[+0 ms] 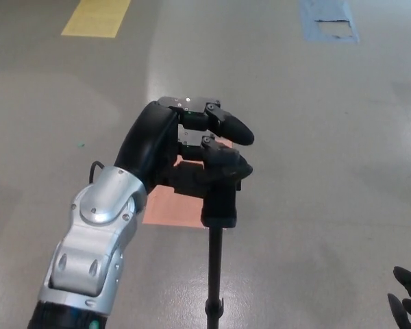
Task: The robot uses its left hand to grab the top of a phone stand kept on the floor and rotates it anti-clockwise
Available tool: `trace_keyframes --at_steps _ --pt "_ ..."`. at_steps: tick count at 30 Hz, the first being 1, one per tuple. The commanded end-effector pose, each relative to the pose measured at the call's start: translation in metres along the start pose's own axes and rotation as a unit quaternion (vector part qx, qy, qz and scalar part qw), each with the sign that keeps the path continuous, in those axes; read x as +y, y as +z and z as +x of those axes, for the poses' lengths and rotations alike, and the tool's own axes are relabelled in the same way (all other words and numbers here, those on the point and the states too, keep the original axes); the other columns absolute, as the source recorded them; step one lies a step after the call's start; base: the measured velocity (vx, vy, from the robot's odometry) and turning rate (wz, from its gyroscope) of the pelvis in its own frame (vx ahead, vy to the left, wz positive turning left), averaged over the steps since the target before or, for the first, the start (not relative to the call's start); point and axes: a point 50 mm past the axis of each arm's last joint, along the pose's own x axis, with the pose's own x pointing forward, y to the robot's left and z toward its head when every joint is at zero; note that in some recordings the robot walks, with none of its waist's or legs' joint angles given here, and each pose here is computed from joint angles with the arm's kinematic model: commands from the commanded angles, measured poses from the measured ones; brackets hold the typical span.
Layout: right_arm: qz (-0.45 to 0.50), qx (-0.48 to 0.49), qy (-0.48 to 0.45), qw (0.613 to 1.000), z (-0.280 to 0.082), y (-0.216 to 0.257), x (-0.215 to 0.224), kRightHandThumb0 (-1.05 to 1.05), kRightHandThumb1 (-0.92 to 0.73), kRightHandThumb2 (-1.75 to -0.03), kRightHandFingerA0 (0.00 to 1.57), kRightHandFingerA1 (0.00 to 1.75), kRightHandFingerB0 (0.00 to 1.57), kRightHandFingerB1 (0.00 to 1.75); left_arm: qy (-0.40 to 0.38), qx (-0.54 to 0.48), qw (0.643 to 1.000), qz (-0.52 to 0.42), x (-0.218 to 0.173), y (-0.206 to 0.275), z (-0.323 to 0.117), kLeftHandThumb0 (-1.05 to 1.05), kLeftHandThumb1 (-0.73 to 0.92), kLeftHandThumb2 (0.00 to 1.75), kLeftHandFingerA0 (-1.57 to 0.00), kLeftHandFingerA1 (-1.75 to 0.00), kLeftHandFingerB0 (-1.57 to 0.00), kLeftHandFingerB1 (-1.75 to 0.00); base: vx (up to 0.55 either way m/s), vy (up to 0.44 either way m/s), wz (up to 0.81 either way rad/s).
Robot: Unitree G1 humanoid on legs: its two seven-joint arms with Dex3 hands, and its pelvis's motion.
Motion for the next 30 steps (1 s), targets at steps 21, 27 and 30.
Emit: trace_keyframes --at_steps 21,27,30 --pt "-0.010 -0.013 -0.012 1.000 0.009 0.018 -0.013 -0.63 -0.91 -0.82 0.01 0.20 0.01 0.07 -0.026 0.196 0.974 -0.107 0.016 -0.052 -0.010 0.19 0.26 0.66 -1.16 -0.74 -1.09 -0.71 0.00 0.000 0.00" --pt "-0.013 -0.015 -0.013 1.000 0.011 0.023 -0.015 -0.64 -0.91 -0.82 0.00 0.20 0.00 0.07 -0.016 0.245 0.944 -0.219 0.024 -0.050 -0.007 0.18 0.35 0.62 -1.09 -0.75 -1.02 -0.69 0.00 0.000 0.00" --pt "-0.016 -0.017 -0.013 1.000 0.013 0.025 -0.015 -0.65 -0.91 -0.82 0.01 0.19 0.00 0.07 -0.014 0.246 0.942 -0.227 0.026 -0.048 -0.006 0.18 0.35 0.62 -1.09 -0.75 -1.01 -0.69 0.00 0.000 0.00"
